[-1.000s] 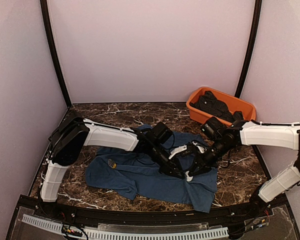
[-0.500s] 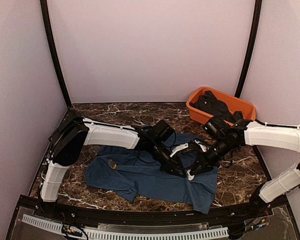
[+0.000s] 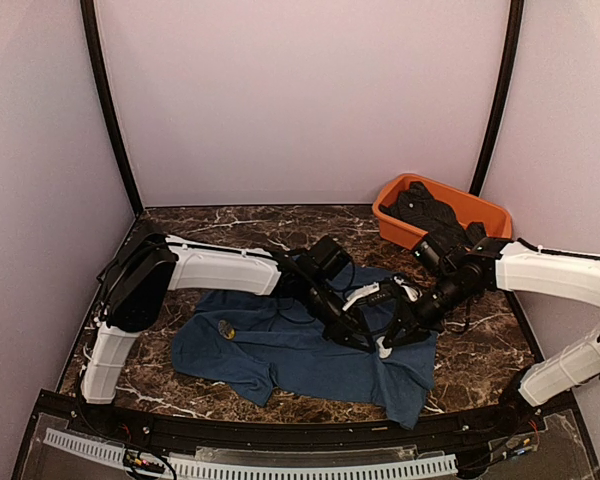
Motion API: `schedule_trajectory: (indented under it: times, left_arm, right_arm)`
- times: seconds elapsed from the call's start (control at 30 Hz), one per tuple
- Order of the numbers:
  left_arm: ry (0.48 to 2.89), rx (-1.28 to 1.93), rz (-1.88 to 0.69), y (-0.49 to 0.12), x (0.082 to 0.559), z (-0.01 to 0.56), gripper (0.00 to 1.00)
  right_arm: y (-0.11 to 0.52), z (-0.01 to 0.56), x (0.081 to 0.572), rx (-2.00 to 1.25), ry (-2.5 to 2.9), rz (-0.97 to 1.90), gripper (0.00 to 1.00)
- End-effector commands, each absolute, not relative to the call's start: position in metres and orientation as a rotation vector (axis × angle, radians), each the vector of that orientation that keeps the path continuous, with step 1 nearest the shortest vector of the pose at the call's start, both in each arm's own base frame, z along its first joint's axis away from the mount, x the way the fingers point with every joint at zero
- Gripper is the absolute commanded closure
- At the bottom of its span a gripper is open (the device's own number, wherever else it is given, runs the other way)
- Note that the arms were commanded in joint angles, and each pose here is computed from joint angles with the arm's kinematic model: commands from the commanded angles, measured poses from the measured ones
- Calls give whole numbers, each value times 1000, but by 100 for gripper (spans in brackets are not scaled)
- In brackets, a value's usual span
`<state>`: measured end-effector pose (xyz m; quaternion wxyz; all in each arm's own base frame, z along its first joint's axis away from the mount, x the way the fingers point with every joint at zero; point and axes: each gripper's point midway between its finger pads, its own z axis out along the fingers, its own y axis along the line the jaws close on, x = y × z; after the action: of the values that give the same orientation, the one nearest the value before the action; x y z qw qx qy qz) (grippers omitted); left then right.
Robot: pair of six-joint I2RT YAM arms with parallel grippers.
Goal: Pin the brooch onto the clothing
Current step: Cross the brooch over the flattened clothing.
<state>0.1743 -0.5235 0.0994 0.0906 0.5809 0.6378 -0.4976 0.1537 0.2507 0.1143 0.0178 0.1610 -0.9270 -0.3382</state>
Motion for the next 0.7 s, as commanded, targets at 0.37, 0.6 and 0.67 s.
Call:
schedule_trajectory:
  times: [0.37, 0.6, 0.67]
  left_arm:
    - [1731, 1664, -1512, -528, 192, 124, 60]
    - [1712, 1644, -1504, -526, 201, 125, 60]
    - [1713, 1646, -1495, -526, 202, 124, 61]
  right_arm:
    - [277, 159, 156, 646, -2746, -1431, 100]
    - [278, 161, 154, 664, -2721, -1457, 100]
    - [279, 162, 154, 668, -2716, -1462, 100]
